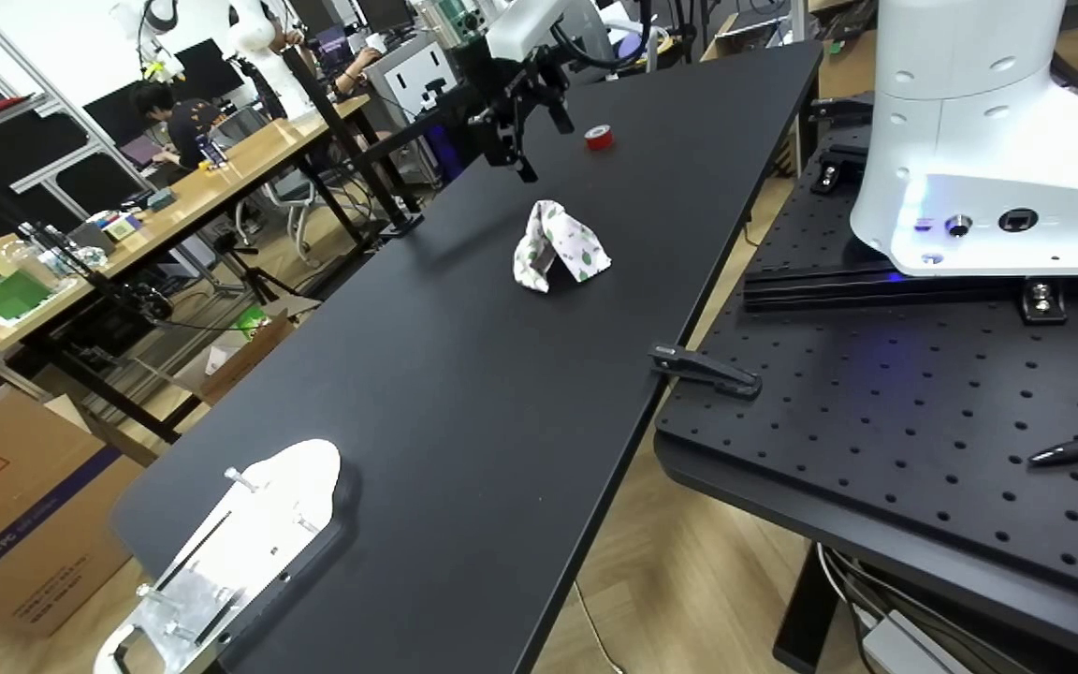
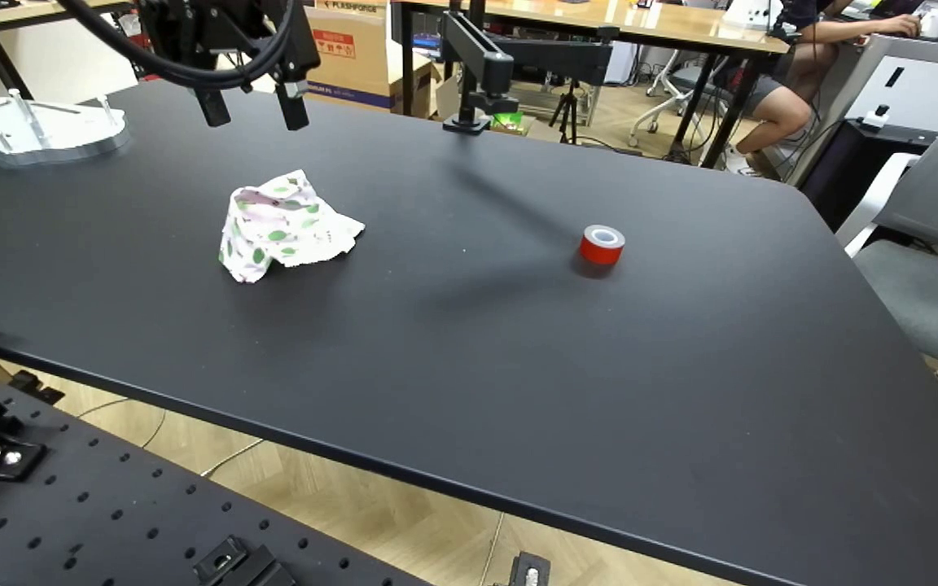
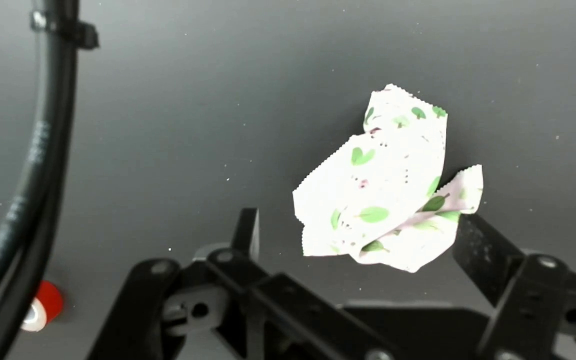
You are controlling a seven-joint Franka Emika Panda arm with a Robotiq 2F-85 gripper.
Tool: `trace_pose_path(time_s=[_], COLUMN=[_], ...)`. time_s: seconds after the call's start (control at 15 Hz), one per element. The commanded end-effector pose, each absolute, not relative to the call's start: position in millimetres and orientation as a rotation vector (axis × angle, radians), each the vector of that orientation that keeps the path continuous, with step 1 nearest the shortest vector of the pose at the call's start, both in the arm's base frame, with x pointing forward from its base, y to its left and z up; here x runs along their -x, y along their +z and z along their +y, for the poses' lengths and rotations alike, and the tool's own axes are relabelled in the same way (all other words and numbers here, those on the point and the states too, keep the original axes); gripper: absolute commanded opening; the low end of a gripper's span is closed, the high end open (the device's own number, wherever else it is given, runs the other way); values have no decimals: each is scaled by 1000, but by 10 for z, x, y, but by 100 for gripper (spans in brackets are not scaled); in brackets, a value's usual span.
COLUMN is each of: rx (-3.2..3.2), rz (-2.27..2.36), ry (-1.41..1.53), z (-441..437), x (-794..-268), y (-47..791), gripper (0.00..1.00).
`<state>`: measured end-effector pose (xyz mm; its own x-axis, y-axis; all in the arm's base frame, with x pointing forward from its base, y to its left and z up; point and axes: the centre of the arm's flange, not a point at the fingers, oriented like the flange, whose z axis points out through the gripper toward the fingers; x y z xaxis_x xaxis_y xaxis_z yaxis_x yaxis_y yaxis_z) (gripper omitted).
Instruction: Hang the cloth
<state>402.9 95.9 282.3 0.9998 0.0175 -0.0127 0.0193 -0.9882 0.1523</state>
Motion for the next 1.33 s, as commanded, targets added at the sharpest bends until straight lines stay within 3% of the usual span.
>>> trace_pose_path(time_s=[0.0, 0.93, 1.07, 1.27], rx=[-2971, -3010, -3016, -3023], rz=[-30, -20, -8, -5], ry=[25, -119, -132, -131], z=[866, 1153, 1171, 1174], x=[-4049, -3980, -3970, -3971], y=[2839, 2092, 2033, 1997], gripper=[100, 100, 75, 51])
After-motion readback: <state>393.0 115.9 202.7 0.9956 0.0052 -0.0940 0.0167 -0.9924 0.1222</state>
